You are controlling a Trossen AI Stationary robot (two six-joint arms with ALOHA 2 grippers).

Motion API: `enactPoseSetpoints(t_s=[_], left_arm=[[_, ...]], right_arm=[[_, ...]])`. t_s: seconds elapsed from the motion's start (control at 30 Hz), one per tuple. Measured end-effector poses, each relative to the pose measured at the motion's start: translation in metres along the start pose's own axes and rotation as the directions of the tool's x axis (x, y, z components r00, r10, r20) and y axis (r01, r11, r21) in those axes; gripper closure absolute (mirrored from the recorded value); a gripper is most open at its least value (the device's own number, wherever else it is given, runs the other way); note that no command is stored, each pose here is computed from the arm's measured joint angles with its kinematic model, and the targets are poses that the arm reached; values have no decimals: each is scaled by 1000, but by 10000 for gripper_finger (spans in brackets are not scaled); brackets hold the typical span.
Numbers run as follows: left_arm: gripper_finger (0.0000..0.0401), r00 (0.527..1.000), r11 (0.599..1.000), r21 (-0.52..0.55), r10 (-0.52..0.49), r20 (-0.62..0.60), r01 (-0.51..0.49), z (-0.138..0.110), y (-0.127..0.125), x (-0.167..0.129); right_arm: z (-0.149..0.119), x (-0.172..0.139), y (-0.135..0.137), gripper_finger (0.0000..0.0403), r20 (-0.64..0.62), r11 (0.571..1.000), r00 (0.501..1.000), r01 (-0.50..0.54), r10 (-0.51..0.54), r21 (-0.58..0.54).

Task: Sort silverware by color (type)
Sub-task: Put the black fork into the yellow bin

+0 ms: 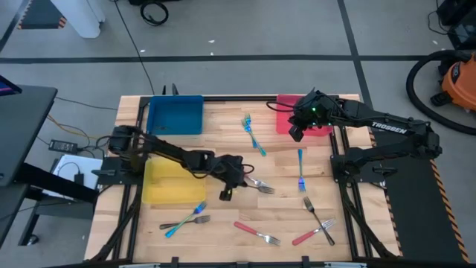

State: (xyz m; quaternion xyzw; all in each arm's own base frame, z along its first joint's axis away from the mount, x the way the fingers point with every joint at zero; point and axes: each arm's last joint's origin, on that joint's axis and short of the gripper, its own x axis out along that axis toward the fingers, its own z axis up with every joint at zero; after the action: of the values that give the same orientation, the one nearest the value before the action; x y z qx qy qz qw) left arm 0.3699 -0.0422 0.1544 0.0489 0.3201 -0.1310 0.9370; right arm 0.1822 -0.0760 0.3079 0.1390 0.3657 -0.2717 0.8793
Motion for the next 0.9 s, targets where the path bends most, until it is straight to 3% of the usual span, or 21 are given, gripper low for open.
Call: enactPoseSetpoints(t_s=[0.53,0.9], left_arm=[[397,999,999,-28,18,49,-16,37,-2,-80],[397,996,991,-116,74,47,-68,44,7,-148]], right_arm=[[0,0,0,348,-2,1000,1000,1,-1,2],[0,0,0,348,-1,1000,1000,1,-1,1]])
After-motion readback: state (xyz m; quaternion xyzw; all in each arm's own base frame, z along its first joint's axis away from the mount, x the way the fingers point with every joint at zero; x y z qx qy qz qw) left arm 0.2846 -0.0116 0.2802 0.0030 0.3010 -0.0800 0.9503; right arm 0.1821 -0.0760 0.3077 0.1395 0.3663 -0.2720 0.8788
